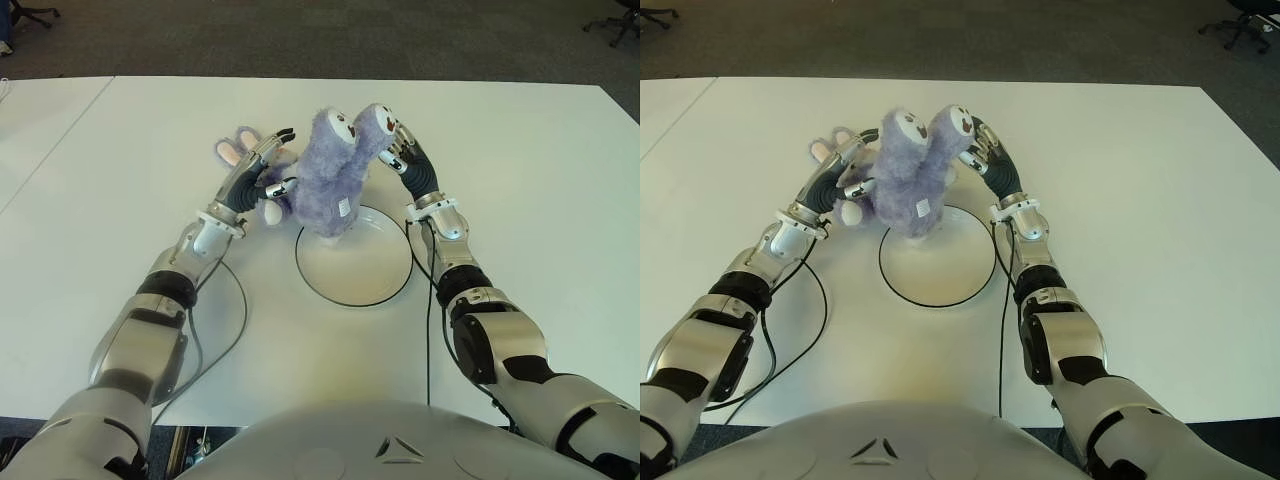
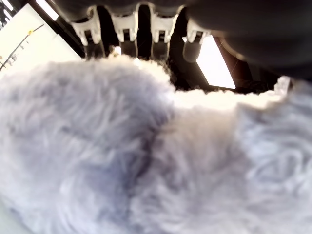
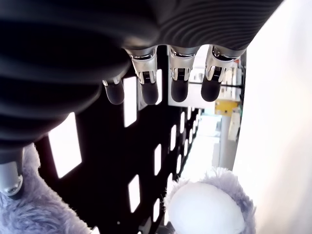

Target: Put the doll into the plate.

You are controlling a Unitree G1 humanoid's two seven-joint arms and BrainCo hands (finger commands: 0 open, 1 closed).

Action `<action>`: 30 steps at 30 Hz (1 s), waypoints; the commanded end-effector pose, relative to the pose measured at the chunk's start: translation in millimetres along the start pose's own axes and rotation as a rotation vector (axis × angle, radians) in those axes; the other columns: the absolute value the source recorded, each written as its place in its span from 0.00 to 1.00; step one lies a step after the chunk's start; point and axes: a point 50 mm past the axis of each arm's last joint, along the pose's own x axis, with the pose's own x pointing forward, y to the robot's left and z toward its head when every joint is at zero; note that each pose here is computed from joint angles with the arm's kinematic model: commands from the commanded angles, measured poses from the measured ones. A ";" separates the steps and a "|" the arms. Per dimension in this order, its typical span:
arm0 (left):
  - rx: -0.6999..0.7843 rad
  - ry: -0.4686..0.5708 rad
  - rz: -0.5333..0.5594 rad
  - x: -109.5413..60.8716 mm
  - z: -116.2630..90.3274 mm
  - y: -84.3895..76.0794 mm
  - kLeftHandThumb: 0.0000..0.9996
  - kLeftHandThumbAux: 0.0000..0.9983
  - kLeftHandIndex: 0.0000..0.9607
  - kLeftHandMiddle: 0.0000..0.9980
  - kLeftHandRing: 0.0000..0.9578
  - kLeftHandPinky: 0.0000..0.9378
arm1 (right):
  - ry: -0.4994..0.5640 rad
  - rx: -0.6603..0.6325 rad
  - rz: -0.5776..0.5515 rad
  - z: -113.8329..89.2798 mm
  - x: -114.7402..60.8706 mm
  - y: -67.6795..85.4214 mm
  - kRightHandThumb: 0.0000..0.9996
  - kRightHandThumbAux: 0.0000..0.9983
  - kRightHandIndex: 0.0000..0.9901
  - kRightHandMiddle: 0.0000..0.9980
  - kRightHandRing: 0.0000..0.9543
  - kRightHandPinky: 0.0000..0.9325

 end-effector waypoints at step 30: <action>0.019 0.001 -0.027 -0.4 1.3 6.9 0.20 0.23 0.00 0.00 0.00 0.00 | 0.079 -0.380 0.141 28.2 -2.4 -75.1 0.09 0.36 0.00 0.00 0.00 0.04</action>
